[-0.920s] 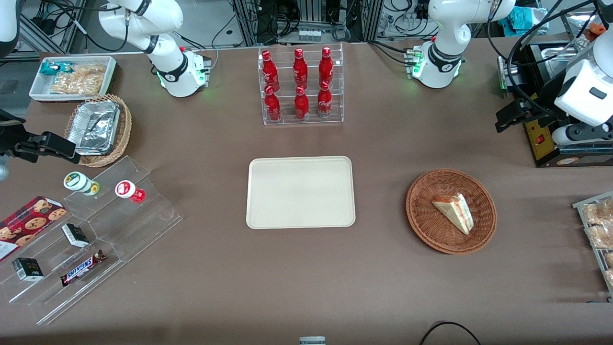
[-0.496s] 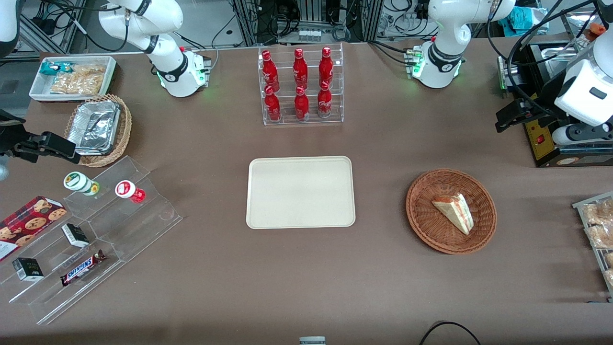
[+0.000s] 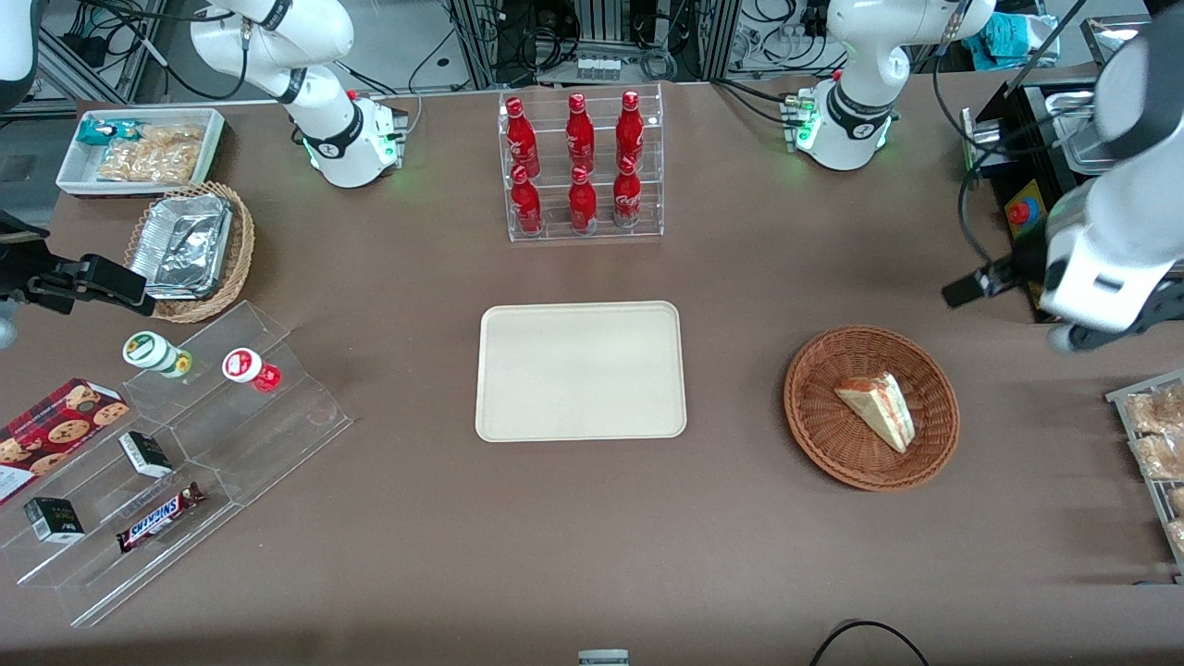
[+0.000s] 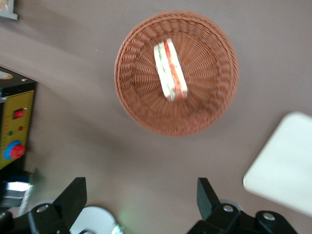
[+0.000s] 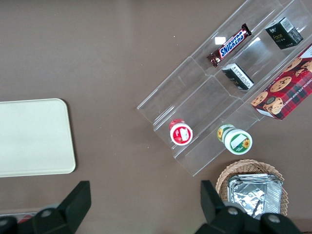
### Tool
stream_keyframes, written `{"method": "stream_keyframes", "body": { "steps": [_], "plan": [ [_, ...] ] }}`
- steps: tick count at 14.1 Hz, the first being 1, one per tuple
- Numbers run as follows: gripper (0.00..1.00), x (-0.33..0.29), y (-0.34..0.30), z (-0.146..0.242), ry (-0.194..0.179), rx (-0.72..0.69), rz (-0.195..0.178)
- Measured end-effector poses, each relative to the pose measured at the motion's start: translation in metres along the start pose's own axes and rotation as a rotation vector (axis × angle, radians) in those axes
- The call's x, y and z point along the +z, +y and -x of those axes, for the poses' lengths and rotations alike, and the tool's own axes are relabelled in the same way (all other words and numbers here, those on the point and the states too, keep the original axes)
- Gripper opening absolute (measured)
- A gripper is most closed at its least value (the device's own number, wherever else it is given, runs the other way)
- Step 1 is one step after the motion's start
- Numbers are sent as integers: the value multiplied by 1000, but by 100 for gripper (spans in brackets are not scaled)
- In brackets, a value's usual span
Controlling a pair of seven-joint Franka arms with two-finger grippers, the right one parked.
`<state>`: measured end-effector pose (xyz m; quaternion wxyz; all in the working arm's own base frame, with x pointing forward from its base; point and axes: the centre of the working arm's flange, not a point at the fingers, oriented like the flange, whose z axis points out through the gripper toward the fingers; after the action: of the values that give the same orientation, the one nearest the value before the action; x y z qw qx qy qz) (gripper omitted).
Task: Place sandwich from basket to tray
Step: 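Lower the left gripper over the wrapped sandwich and grasp it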
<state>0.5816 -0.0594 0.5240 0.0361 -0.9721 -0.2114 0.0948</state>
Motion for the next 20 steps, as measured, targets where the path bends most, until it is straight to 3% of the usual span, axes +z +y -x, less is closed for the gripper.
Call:
{"method": "stream_keyframes", "body": {
  "steps": [5, 10, 16, 18, 20],
  "plan": [
    [100, 123, 25, -41, -38, -101, -8],
    [100, 208, 44, -72, -64, -166, -2],
    [100, 260, 38, -83, -23, -230, 32],
    [96, 269, 40, -85, -18, -261, 39],
    [77, 275, 41, -86, -19, -277, 39]
  ]
}}
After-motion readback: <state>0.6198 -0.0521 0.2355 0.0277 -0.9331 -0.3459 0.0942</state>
